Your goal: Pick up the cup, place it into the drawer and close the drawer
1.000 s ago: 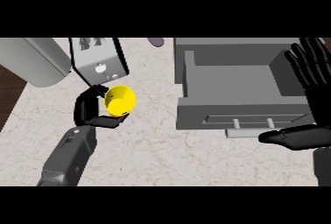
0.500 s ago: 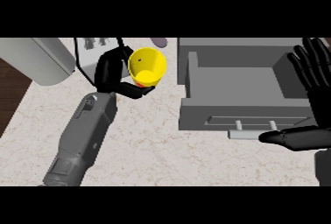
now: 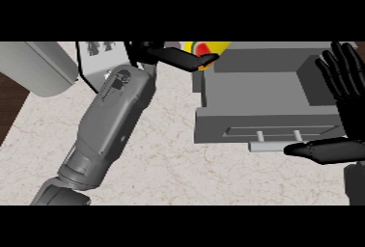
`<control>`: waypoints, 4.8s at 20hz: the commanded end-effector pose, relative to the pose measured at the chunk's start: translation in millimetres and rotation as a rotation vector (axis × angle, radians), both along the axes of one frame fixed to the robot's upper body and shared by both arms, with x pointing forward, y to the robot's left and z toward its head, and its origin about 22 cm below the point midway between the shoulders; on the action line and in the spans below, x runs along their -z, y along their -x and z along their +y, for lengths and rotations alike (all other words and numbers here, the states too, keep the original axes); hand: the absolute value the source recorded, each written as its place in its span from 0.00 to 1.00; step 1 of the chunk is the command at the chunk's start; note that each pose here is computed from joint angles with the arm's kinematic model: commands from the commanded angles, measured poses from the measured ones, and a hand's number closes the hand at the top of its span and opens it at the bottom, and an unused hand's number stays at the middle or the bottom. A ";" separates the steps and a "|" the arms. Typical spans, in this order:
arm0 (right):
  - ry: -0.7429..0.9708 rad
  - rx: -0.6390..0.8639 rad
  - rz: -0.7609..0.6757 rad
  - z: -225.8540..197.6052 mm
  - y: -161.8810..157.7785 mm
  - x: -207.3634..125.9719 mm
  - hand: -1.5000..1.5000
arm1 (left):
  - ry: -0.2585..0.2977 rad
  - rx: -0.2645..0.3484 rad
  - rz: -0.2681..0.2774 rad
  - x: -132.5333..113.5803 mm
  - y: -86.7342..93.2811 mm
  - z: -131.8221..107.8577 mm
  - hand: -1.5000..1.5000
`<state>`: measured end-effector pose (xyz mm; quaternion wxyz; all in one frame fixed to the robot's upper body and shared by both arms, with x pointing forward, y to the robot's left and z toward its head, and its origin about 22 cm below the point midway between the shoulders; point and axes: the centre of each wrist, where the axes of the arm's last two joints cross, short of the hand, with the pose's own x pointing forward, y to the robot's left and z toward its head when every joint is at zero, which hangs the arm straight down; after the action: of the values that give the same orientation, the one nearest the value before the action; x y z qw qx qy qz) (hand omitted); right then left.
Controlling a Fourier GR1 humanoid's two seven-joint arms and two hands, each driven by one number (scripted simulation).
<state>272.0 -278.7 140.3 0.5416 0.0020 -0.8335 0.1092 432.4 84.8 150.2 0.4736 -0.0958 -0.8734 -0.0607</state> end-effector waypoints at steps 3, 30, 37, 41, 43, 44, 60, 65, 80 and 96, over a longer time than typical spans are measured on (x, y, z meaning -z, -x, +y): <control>0.004 0.004 -0.009 10.3 -5.9 4.8 0.00 | -0.097 -0.034 0.109 -37.6 -9.3 -40.9 1.00; -0.032 -0.410 -0.063 52.8 -27.4 -20.0 0.00 | -0.203 -0.018 0.349 40.3 -6.2 -39.2 0.00; 0.113 -0.692 0.051 71.6 -23.7 -15.6 1.00 | 0.014 0.037 0.227 15.9 -7.2 -47.2 0.00; 0.400 -0.713 0.156 66.4 -15.4 -11.7 1.00 | 0.044 -0.010 0.233 20.9 -8.0 -44.4 0.00; 0.490 -0.692 0.217 56.0 -12.0 0.7 0.00 | 0.048 -0.048 0.206 24.4 -6.8 -44.1 0.00; 0.519 -0.637 0.218 56.0 -9.3 -6.0 0.00 | 0.045 -0.037 0.227 30.6 -6.3 -41.8 0.00; 0.910 -0.445 0.377 65.6 -47.4 129.2 0.00 | 0.183 -0.010 0.241 74.4 2.6 0.8 0.00; 0.908 -0.363 0.406 54.8 -84.5 151.4 1.00 | 0.201 -0.007 0.248 73.6 1.5 25.5 0.00; 0.687 -0.019 0.235 -9.1 -163.1 56.5 1.00 | 0.189 0.048 0.231 72.3 7.7 71.7 0.00; 0.564 -0.038 0.221 -41.7 -165.0 11.9 1.00 | 0.190 0.106 0.253 84.8 17.6 85.4 0.00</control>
<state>406.0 -291.3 37.0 0.6436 0.0092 -0.6531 0.3988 416.7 165.4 68.7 0.5647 -0.1919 -0.8026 0.0110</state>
